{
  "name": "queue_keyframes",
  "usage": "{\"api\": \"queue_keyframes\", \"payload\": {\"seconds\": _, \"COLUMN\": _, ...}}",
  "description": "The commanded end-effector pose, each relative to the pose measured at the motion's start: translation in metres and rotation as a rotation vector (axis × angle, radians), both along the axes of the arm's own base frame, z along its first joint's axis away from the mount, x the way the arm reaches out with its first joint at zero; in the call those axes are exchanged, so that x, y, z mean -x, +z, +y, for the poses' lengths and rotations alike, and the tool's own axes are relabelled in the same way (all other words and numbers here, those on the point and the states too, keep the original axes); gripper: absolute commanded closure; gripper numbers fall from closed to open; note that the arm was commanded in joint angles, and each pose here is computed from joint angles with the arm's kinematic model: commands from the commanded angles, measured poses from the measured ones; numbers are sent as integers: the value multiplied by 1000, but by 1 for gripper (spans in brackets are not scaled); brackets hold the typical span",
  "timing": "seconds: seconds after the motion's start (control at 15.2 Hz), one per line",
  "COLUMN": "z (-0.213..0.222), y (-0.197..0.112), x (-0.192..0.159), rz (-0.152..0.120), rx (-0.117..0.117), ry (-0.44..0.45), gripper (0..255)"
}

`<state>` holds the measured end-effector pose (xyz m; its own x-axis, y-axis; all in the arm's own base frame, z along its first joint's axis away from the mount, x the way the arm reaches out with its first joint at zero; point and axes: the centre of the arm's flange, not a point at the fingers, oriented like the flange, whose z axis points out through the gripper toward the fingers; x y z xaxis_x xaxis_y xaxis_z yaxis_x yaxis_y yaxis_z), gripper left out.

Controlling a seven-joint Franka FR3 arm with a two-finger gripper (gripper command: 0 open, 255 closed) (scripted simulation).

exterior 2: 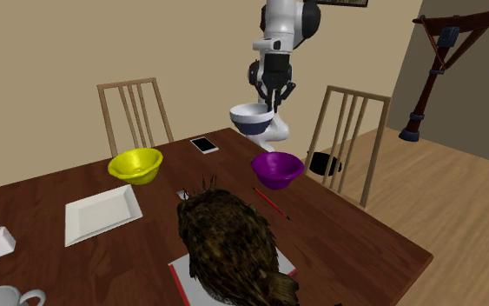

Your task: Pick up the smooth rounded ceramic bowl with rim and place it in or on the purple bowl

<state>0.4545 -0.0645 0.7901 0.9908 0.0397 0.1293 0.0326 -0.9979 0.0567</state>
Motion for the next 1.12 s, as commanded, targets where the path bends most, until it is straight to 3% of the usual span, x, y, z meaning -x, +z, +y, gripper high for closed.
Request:
{"api": "queue_keyframes", "payload": {"seconds": 0.0, "z": 20, "y": 6, "x": -17, "rz": -1, "rx": -1, "ry": -1, "gripper": 255}}
{"api": "queue_keyframes", "payload": {"seconds": 0.4, "z": 89, "y": 22, "x": -66, "rz": -1, "rx": -1, "ry": -1, "gripper": 255}}
{"api": "queue_keyframes", "payload": {"seconds": 1.06, "z": 89, "y": -30, "x": -66, "rz": -1, "rx": -1, "ry": -1, "gripper": 255}}
